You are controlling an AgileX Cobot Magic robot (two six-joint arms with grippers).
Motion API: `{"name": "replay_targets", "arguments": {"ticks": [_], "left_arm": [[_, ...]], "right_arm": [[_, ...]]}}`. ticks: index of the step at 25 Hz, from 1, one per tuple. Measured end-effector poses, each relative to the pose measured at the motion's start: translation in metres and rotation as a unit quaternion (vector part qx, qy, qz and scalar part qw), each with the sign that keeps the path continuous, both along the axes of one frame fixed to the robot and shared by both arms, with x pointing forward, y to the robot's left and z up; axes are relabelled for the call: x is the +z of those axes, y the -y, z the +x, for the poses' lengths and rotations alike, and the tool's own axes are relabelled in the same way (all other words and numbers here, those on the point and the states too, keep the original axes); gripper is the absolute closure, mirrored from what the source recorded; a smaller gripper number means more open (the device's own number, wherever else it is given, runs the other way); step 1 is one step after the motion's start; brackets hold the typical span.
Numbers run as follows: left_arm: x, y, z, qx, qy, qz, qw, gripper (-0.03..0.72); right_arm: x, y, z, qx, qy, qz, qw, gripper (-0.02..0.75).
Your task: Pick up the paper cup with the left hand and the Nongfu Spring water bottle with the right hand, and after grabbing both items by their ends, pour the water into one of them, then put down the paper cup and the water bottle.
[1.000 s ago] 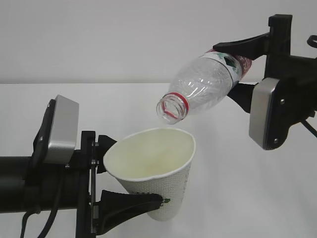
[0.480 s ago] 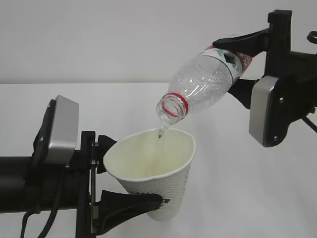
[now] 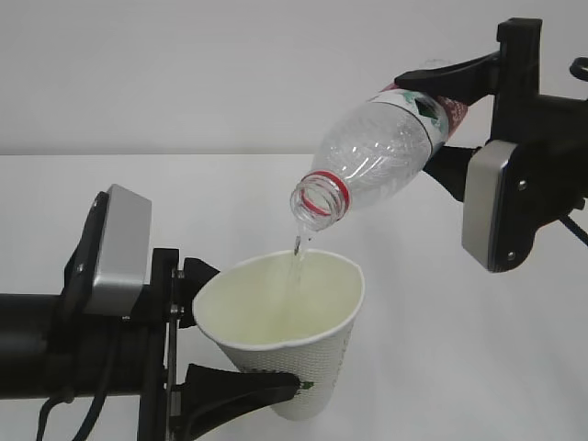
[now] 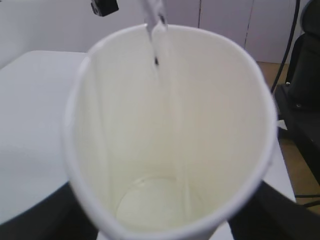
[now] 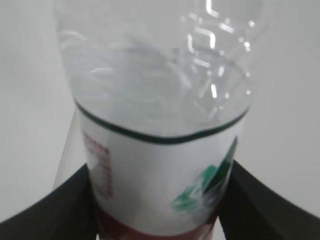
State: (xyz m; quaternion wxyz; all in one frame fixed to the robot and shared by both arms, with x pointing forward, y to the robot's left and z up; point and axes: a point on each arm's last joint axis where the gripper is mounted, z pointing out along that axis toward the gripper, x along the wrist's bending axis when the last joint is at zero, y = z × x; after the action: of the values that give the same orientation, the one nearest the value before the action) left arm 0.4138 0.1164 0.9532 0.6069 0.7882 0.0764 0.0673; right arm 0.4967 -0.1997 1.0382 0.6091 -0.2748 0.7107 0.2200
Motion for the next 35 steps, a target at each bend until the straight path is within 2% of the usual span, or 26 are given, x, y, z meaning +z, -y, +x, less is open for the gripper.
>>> {"name": "replay_targets", "arguments": {"ticks": [35], "left_arm": [[-0.0002,0.0,-0.0001,0.0,0.0,0.001,1.0,0.176]], "right_arm": [[0.0,0.0,0.0,0.001,0.004,-0.005,1.0,0.256]]}}
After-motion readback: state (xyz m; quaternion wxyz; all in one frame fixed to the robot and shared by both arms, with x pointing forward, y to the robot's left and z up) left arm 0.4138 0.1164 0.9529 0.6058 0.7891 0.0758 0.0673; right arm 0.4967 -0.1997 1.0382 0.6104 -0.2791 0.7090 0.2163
